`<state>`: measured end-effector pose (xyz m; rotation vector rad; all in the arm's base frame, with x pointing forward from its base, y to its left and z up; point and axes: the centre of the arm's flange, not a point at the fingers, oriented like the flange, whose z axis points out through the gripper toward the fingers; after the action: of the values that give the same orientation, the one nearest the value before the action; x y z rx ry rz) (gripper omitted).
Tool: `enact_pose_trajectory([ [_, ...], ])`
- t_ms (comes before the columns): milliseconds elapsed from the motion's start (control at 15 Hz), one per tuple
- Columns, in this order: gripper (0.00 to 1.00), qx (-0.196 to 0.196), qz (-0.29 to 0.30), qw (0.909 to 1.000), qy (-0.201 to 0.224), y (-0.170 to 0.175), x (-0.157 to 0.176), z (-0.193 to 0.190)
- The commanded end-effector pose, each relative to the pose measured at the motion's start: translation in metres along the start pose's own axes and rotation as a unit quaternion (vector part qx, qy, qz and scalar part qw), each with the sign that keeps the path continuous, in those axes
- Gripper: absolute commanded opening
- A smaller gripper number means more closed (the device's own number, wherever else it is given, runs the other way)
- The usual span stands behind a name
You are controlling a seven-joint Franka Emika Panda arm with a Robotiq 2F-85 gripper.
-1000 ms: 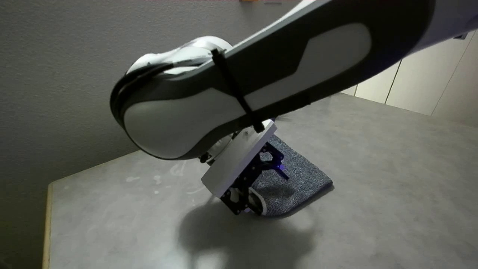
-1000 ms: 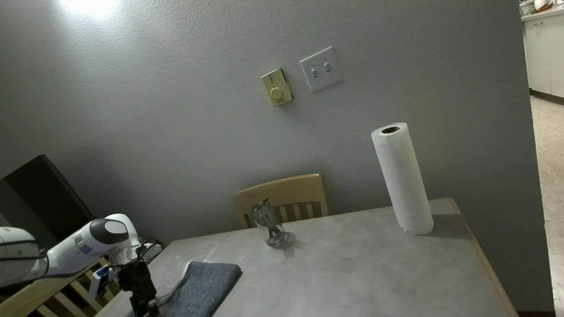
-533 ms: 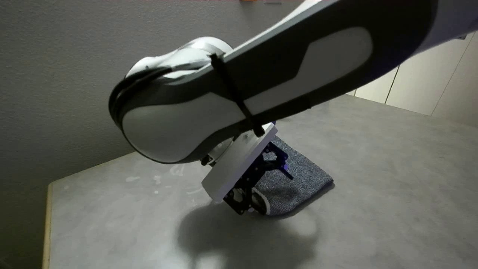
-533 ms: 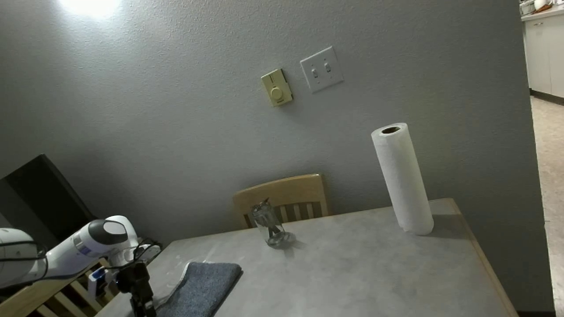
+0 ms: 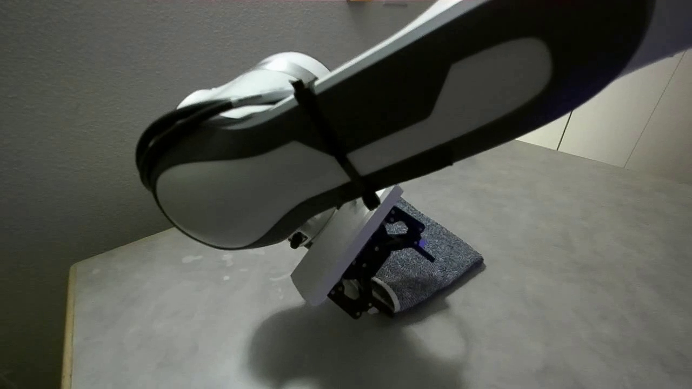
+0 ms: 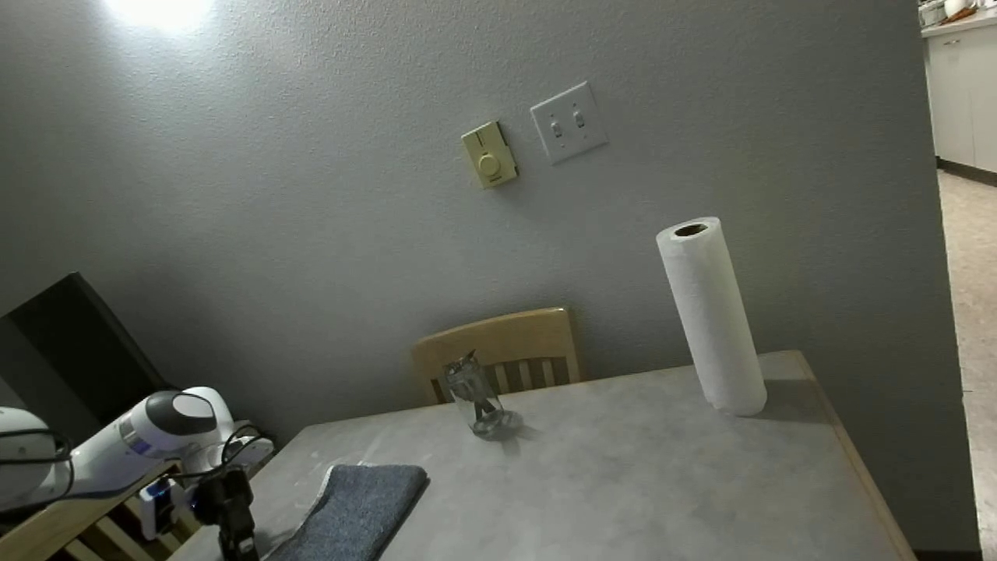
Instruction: Fold the towel then unfold it
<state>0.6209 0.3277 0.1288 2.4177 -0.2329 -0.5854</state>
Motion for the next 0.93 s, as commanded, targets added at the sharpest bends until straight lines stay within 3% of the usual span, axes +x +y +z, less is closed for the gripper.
enact_pose_trajectory([
  [0,1.0,-0.033,0.009,0.9994,-0.001,0.0123,-0.0135,-0.0037],
  [467,1.0,-0.098,0.019,0.995,-0.006,0.0174,-0.0194,0.0004],
  [867,1.0,-0.07,0.024,0.9971,0.019,0.0114,-0.016,0.0007],
])
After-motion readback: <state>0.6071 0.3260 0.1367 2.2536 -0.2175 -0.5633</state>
